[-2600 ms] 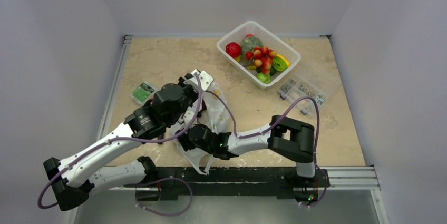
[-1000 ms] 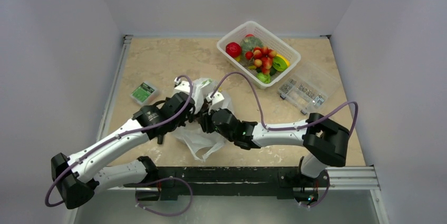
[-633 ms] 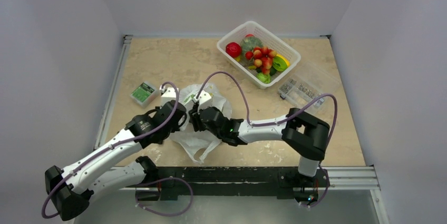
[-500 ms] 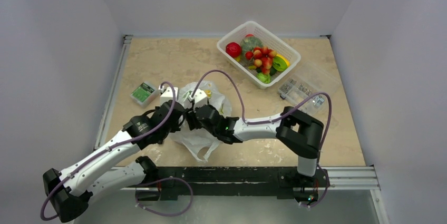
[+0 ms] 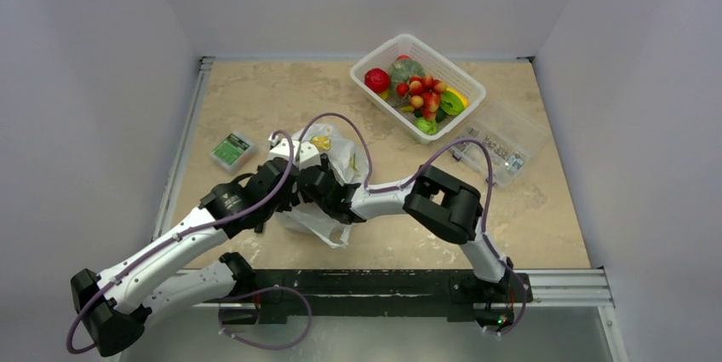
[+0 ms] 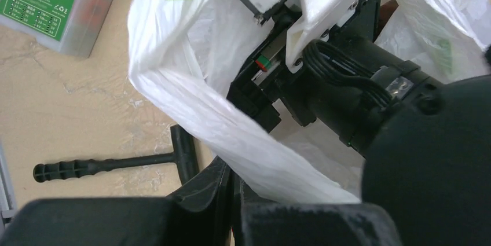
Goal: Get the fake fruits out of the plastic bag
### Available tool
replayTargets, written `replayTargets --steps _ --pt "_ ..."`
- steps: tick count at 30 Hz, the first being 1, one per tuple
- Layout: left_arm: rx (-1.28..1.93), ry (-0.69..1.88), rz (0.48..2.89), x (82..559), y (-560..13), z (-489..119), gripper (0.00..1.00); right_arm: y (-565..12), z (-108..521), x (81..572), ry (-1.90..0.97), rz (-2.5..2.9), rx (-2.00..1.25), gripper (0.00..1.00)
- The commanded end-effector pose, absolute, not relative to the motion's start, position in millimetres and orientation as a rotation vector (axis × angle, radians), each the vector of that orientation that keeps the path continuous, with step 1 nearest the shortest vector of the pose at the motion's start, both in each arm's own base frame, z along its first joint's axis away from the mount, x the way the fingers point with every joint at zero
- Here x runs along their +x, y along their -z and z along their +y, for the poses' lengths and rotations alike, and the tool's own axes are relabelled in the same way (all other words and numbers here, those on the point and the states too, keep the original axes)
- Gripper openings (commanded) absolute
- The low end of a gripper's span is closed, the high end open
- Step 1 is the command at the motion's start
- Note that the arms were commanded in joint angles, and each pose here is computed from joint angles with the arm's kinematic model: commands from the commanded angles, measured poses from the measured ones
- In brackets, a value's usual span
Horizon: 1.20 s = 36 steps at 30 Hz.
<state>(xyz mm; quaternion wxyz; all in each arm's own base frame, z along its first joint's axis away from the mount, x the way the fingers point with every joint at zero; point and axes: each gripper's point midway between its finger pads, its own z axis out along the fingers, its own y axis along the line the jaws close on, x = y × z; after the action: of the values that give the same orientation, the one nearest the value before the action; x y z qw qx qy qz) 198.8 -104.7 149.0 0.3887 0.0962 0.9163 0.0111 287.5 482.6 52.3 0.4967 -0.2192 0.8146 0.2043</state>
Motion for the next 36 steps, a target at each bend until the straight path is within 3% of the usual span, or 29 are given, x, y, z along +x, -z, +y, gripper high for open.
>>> replayTargets --steps 1,6,18,24,29,36 --pt "0.251 -0.001 2.288 204.5 -158.4 -107.5 0.0 -46.6 478.9 298.5 -0.427 1.979 -0.466 0.76" --pt "0.206 -0.012 2.282 205.3 -159.6 -100.3 0.0 -44.4 473.4 299.1 -0.411 1.984 -0.452 0.48" --pt "0.26 -0.08 2.268 216.0 -180.8 -100.0 0.0 -120.4 457.3 277.5 -0.595 1.857 -0.461 0.02" --pt "0.325 -0.149 2.216 226.9 -187.3 -97.0 0.0 -152.0 448.2 264.3 -0.687 1.825 -0.447 0.0" --pt "0.304 -0.039 2.214 221.6 -174.5 -106.1 0.0 -181.3 441.9 254.6 -0.767 1.789 -0.425 0.0" --pt "0.297 -0.173 2.279 224.6 -167.9 -96.2 0.0 -214.3 429.7 250.7 -0.787 1.751 -0.41 0.0"
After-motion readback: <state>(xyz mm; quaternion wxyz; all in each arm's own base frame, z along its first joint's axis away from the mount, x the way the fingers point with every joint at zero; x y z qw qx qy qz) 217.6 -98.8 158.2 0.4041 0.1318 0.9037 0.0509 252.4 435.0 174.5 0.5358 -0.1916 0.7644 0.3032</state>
